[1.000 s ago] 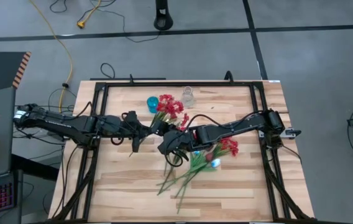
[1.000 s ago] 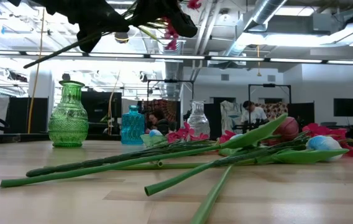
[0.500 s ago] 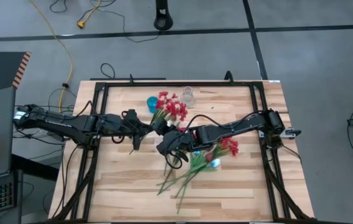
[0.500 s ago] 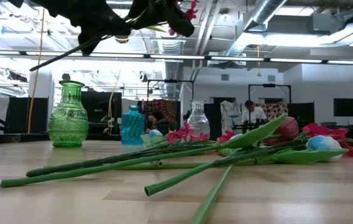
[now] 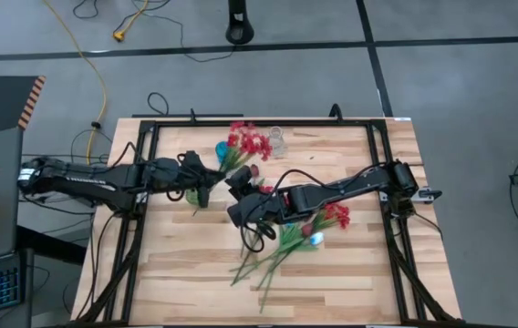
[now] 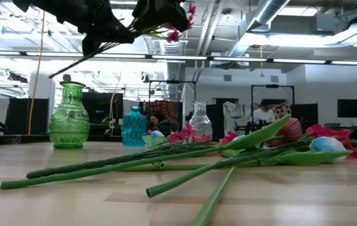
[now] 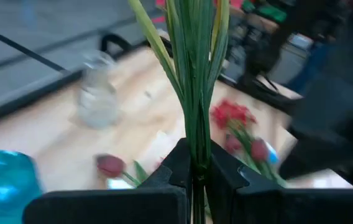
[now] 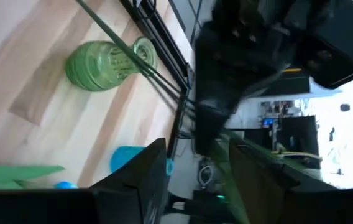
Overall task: Sort flowers into vase by color
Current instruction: Put the middle red flowers into the blue vase
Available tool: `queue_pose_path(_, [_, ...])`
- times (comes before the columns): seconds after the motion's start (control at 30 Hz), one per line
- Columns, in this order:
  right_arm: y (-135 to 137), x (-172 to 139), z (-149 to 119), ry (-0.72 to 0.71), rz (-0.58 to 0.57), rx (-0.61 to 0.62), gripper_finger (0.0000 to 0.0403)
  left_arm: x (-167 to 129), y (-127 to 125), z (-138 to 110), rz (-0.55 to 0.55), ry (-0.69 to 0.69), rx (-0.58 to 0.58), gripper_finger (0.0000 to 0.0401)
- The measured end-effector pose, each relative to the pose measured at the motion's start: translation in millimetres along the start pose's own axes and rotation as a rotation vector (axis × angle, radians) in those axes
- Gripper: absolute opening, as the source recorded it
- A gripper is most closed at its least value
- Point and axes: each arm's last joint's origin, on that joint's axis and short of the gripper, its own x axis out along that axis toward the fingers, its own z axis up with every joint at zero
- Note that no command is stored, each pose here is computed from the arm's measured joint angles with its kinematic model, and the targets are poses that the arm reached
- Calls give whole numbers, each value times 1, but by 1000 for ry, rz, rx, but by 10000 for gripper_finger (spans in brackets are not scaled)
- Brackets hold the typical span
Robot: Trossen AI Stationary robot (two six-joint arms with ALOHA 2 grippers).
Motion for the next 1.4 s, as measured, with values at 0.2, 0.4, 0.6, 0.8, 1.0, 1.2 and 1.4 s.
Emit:
queue_pose_path(0.2, [5,-1,-3,29,34,67,197,-20,9,15,129,-143,74,10])
queue_pose_path(0.4, [9,-1,-8,76,65,140,196,-49,14,28,172,-266,120,10])
queue_pose_path(0.6, [2,-3,-21,139,95,258,196,-71,24,22,180,-343,137,10])
queue_pose_path(0.8, [-4,-1,-37,198,148,364,196,-76,31,4,134,-478,162,10])
queue_pose_path(1.0, [-11,9,-52,250,154,447,196,-74,34,-13,30,-696,240,10])
queue_pose_path(1.2, [-27,26,-66,198,189,566,196,-70,37,-21,35,-796,272,10])
queue_pose_path(1.4, [-48,44,-74,37,228,701,196,-57,41,-17,76,-816,324,10])
